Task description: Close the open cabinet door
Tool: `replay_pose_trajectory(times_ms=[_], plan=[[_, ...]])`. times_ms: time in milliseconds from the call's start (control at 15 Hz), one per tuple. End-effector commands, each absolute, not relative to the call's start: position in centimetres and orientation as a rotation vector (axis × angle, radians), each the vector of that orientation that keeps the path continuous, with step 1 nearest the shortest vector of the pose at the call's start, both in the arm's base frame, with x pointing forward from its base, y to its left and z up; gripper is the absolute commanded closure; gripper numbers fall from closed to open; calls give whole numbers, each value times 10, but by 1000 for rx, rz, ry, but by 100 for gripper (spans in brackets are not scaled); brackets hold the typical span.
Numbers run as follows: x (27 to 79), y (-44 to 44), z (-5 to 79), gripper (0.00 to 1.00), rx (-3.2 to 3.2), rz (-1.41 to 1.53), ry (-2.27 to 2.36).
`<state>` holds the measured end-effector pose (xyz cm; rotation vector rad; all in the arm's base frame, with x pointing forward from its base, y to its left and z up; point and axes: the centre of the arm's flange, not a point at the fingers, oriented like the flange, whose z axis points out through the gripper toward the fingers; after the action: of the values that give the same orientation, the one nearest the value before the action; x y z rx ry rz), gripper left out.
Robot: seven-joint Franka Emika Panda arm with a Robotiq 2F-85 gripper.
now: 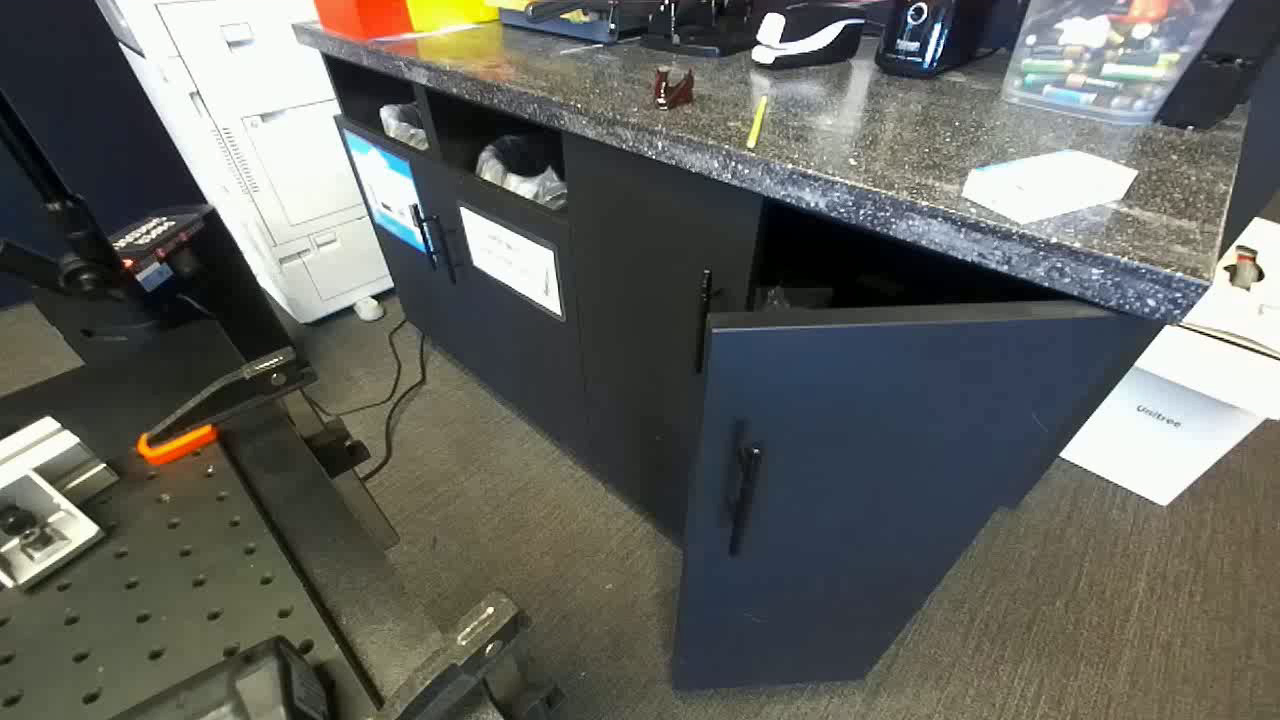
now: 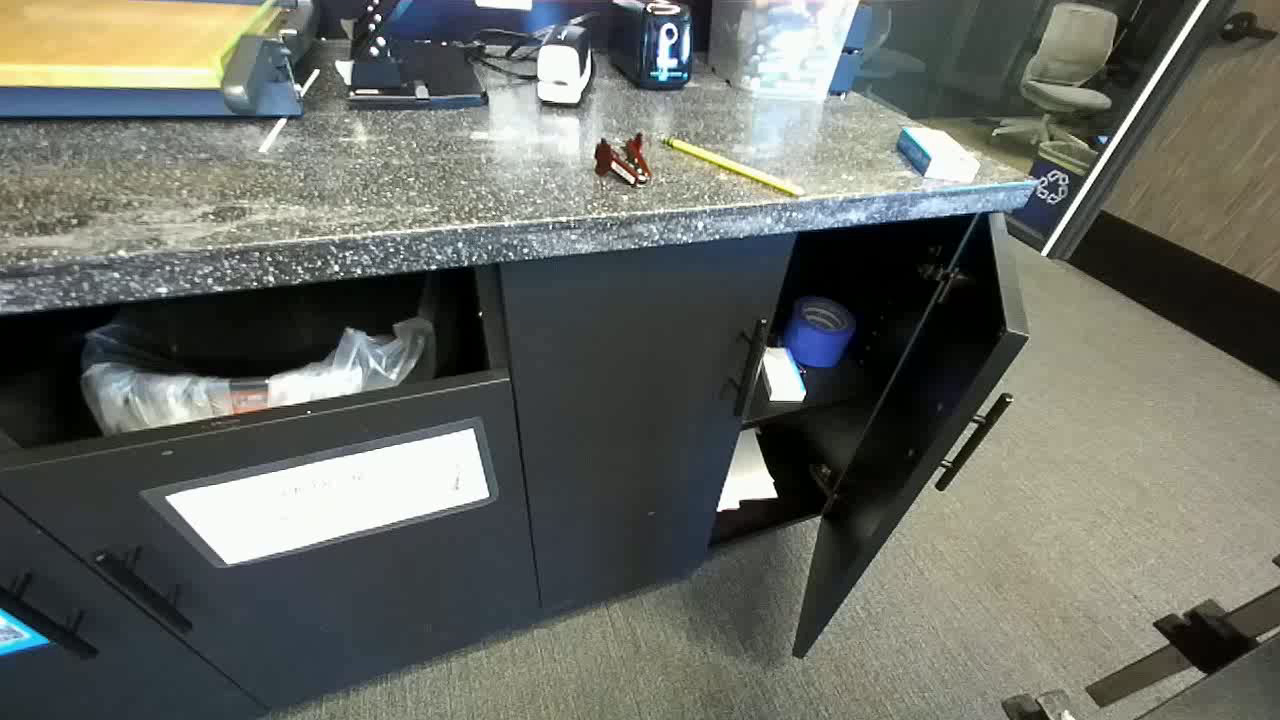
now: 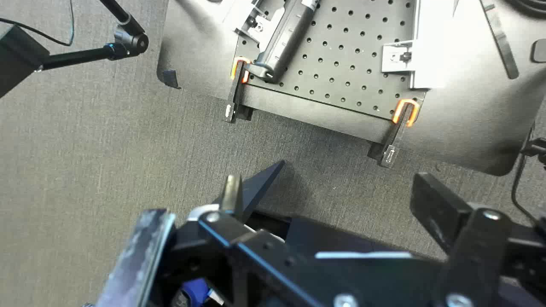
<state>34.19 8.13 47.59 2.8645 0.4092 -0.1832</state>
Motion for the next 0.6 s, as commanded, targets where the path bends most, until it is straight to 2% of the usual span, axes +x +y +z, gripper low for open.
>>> replay_pose_trajectory(times_ms=[0, 400, 533], plan=[[342, 81, 476, 0, 2865, -181, 409], [344, 81, 471, 0, 2864, -176, 421], [359, 70, 453, 0, 2866, -190, 440]])
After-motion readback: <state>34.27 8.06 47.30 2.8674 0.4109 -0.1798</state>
